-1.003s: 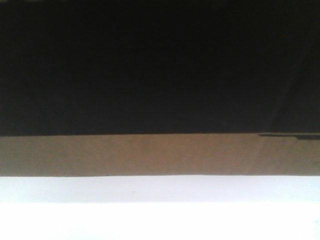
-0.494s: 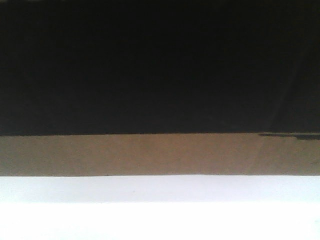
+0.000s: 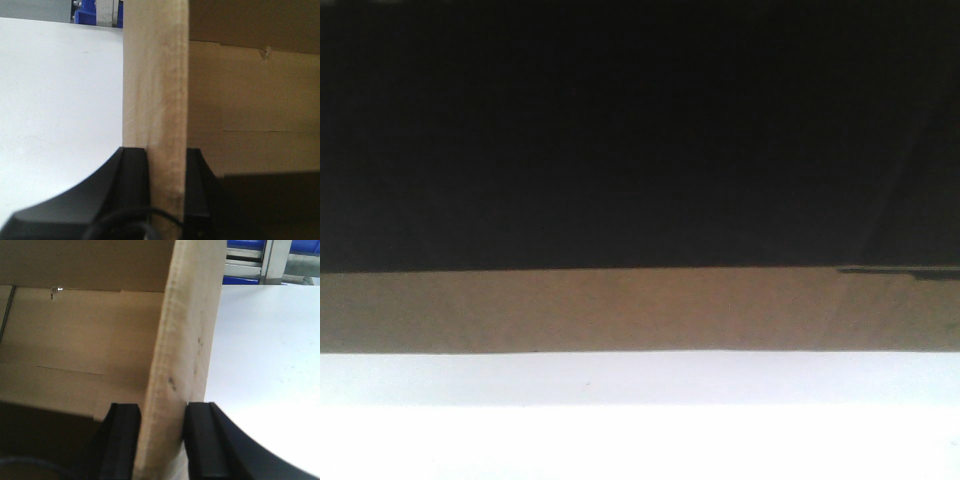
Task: Grab box from left shelf to table start
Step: 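Hold the box in both grippers while the base turns toward the white table, then lower the box onto the white table top with both grippers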
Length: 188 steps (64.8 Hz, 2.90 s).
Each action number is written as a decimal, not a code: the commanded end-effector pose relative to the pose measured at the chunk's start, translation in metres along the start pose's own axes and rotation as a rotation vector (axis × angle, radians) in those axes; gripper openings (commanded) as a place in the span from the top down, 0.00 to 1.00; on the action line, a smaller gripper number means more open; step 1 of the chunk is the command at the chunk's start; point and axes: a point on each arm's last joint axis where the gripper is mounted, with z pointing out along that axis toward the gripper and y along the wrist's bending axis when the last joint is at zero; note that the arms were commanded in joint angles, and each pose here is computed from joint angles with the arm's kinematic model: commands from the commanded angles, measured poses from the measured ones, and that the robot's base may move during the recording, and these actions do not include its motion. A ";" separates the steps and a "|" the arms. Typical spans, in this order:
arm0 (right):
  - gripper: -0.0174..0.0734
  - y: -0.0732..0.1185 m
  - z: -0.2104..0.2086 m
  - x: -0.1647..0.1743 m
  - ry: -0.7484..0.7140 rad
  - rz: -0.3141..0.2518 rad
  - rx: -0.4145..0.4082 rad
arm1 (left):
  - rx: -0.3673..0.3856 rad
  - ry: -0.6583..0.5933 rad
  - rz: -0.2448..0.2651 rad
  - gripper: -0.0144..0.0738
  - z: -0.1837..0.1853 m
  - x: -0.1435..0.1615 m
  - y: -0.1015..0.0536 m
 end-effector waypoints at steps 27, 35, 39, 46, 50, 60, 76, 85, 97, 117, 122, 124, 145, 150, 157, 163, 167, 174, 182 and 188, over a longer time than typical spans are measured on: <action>0.75 -0.010 0.040 -0.037 -0.061 0.007 0.046 | 0.085 -0.079 -0.057 0.95 0.040 -0.042 -0.015; 0.75 -0.016 0.074 -0.046 0.027 0.037 0.043 | 0.057 0.015 -0.062 0.95 0.077 -0.050 -0.017; 0.75 -0.022 0.096 -0.053 0.036 0.048 0.052 | 0.038 0.069 -0.063 0.95 0.101 -0.053 -0.017; 0.75 -0.027 0.118 -0.063 0.012 0.058 0.061 | 0.024 0.085 -0.063 0.95 0.127 -0.058 -0.017; 0.75 -0.031 0.133 -0.065 0.024 0.059 0.067 | 0.022 0.085 -0.065 0.95 0.141 -0.061 -0.017; 0.75 -0.039 0.166 -0.068 0.062 0.071 0.080 | 0.013 0.086 -0.065 0.95 0.170 -0.068 -0.017; 0.75 -0.051 0.208 -0.067 0.116 0.071 0.097 | -0.015 0.100 -0.046 0.95 0.206 -0.076 -0.016; 0.75 -0.054 0.220 -0.069 0.098 0.026 0.102 | -0.038 0.101 -0.026 0.95 0.223 -0.079 -0.014; 0.75 -0.057 0.229 -0.068 0.104 0.024 0.105 | -0.042 0.126 -0.031 0.95 0.235 -0.077 -0.014; 0.74 -0.059 0.238 -0.065 0.131 0.030 0.107 | -0.049 0.149 -0.036 0.95 0.242 -0.075 -0.013; 0.74 -0.059 0.238 -0.065 0.133 0.030 0.107 | -0.047 0.148 -0.041 0.95 0.243 -0.075 -0.013; 0.74 -0.059 0.238 -0.065 0.135 0.030 0.107 | -0.047 0.148 -0.041 0.95 0.243 -0.075 -0.013; 0.29 -0.059 0.239 -0.067 0.105 0.035 0.105 | -0.054 0.179 -0.043 0.33 0.252 -0.071 -0.012; 0.29 -0.059 0.239 -0.067 0.106 0.037 0.103 | -0.052 0.170 -0.043 0.23 0.254 -0.072 -0.012; 0.29 -0.059 0.239 -0.068 0.094 0.033 0.104 | -0.067 0.165 -0.024 0.24 0.254 -0.072 -0.011; 0.29 -0.058 0.236 -0.071 0.065 0.032 0.104 | -0.066 0.162 -0.024 0.28 0.253 -0.073 -0.011; 0.30 -0.057 0.231 -0.074 0.050 0.030 0.101 | -0.064 0.155 -0.024 0.31 0.250 -0.076 -0.011; 0.38 -0.052 0.216 -0.084 0.018 0.020 0.092 | -0.072 0.171 -0.020 0.47 0.238 -0.084 -0.014; 0.70 -0.045 0.194 -0.093 -0.047 0.007 0.084 | -0.077 0.167 -0.015 0.83 0.216 -0.096 -0.016; 0.73 -0.043 0.184 -0.096 -0.086 0.002 0.082 | -0.079 0.137 -0.007 0.94 0.208 -0.100 -0.017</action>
